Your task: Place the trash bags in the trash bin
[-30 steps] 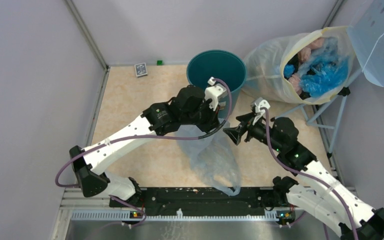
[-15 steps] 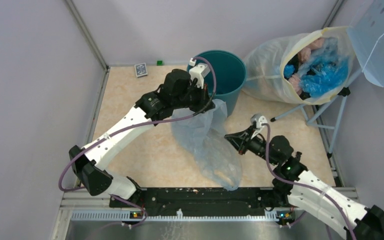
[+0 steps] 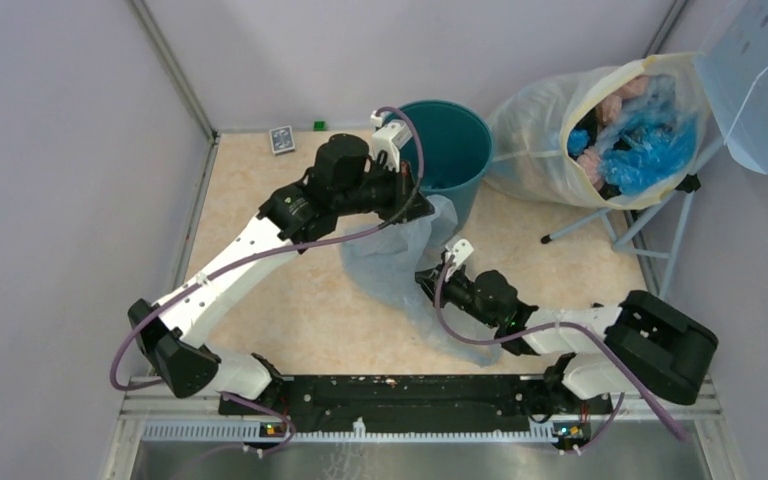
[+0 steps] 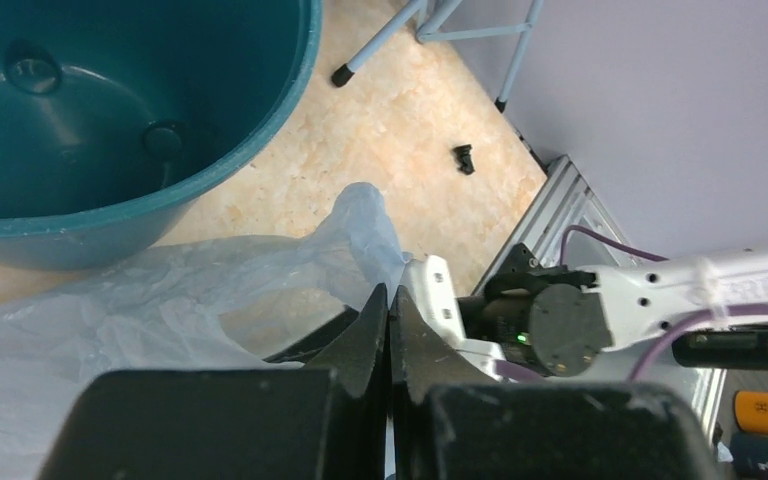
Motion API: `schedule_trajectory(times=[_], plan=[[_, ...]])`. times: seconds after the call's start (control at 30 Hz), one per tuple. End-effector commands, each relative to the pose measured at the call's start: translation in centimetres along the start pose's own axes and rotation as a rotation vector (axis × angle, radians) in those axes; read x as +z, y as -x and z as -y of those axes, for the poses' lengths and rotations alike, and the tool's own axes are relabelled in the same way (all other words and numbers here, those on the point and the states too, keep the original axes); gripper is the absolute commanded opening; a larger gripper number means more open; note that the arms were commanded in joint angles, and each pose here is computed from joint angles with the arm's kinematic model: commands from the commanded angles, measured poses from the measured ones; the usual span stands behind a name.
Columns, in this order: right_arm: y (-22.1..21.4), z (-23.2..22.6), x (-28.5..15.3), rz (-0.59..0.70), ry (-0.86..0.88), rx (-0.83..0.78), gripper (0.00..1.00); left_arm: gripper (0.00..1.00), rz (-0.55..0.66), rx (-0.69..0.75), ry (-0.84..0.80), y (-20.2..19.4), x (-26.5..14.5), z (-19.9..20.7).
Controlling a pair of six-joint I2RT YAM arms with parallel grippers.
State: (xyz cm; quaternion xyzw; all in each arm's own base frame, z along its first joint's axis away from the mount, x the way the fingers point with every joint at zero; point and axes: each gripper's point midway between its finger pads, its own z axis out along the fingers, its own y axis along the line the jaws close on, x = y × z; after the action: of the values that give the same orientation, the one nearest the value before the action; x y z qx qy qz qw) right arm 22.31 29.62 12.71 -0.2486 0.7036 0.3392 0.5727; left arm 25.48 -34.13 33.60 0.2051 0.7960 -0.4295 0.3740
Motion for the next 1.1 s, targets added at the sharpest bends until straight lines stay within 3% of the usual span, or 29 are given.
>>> schedule_trajectory(times=[0.0,0.1,0.43,0.67,0.87,1.07], plan=[[5.4,-0.9,2.3,0.213,0.015,-0.068,0.00,0.00,0.068,0.033,-0.106,2.2,-3.0,3.2],[5.2,-1.9,2.8,0.234,0.074,-0.068,0.00,0.00,0.057,0.047,-0.175,2.3,-3.8,4.6],[4.1,-4.4,6.8,0.119,0.182,-0.038,0.00,0.00,0.031,0.054,-0.399,2.1,-4.2,8.2],[3.2,-4.8,7.8,0.127,0.202,0.020,0.00,0.00,0.107,0.090,-0.613,4.5,-7.9,13.1],[1.2,-3.1,7.7,0.079,0.116,0.053,0.00,0.00,0.131,0.136,-0.629,6.3,-10.9,15.2],[-2.4,-1.2,7.0,-0.021,0.018,0.106,0.00,0.00,0.229,0.213,-0.590,9.3,-14.9,17.2]])
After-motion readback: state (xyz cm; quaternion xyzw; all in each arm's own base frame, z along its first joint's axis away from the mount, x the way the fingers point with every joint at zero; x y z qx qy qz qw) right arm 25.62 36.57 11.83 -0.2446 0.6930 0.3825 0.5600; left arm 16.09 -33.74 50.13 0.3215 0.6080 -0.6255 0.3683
